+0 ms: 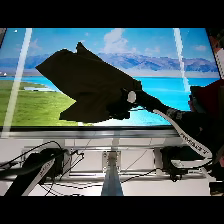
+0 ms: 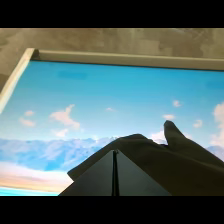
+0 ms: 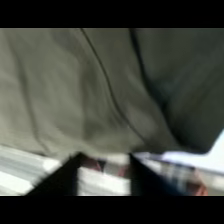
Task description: Fold the clothes and pants, and hang the long-sleeved shirts on hangers.
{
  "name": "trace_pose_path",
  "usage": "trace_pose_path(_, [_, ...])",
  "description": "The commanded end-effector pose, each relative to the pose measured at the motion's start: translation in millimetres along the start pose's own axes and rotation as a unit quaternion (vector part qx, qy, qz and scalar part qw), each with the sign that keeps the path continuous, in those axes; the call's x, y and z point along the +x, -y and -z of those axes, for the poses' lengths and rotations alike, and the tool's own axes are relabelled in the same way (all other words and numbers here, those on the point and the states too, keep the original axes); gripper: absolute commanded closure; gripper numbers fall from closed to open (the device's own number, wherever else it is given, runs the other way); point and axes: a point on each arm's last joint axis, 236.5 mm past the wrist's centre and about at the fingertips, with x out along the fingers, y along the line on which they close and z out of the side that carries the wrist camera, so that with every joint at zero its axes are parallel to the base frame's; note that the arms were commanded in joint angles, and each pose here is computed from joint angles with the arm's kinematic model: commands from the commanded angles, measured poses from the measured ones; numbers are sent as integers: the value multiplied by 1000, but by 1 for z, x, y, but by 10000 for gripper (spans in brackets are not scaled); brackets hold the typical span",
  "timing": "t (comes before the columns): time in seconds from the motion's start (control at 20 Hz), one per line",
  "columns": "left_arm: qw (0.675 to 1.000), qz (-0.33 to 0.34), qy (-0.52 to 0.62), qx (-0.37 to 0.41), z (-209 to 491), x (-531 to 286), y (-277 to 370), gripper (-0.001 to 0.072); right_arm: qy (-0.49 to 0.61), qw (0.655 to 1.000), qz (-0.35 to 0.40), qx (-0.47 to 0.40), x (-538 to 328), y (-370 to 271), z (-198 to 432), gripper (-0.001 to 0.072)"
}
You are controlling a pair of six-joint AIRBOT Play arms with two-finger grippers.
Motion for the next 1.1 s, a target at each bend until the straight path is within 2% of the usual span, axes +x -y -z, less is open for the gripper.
trace_pose_path(0.0, [1000,0,0,0,0,0,0,696,46,999,-19,10,-5,-9,-29,672])
trace_pose_path(0.05, [1000,-1,0,0,0,0,0,696,55,998,-16,5,-13,-9,-38,705])
trace_pose_path(0.2, [1000,-1,0,1,0,0,0,696,92,995,23,-30,-54,8,-72,705])
trace_pose_path(0.45, [1000,-16,-1,14,0,1,-8,698,154,971,167,-76,-169,96,-115,705])
trace_pose_path(0.65, [997,-35,-47,52,22,15,-15,704,92,961,234,-118,-226,168,-94,705])
trace_pose_path(0.8, [989,-37,-131,57,63,36,-15,704,47,963,244,-108,-241,200,-79,704])
trace_pose_path(1.05, [959,-31,-275,67,149,92,-12,705,92,964,230,-97,-248,205,-100,704])
